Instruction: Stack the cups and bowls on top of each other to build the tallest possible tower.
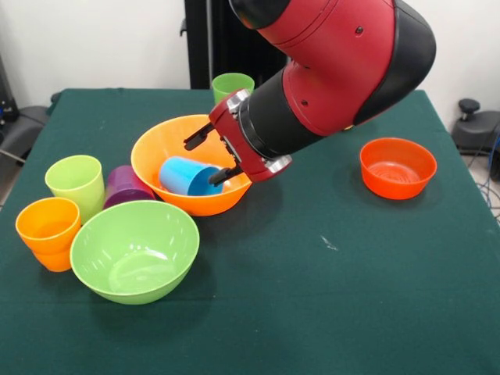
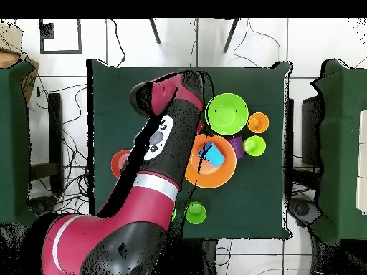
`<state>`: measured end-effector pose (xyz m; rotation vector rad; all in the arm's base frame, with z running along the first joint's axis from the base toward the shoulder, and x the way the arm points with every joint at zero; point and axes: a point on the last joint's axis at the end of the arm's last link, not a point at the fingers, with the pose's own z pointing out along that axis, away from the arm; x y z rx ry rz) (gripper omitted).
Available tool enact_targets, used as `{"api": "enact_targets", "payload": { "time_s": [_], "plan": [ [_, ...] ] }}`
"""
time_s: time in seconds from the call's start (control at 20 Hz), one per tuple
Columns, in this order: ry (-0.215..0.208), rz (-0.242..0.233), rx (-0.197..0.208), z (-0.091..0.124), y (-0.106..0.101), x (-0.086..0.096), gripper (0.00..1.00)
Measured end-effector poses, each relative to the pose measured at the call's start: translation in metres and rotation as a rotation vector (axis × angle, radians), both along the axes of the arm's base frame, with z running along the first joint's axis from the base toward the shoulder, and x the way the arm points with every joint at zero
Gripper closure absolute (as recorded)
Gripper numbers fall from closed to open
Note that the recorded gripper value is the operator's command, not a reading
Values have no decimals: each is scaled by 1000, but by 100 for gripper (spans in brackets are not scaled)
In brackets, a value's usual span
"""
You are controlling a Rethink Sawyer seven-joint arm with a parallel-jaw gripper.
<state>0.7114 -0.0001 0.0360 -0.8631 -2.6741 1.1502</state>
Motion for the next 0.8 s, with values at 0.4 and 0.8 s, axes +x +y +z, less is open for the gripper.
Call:
{"api": "enact_targets", "payload": {
  "time_s": [0.4,0.8],
  "plan": [
    [7,4,-11,0,-2,-1,0],
    [9,3,-11,0,-3,-2,0]
  ]
}}
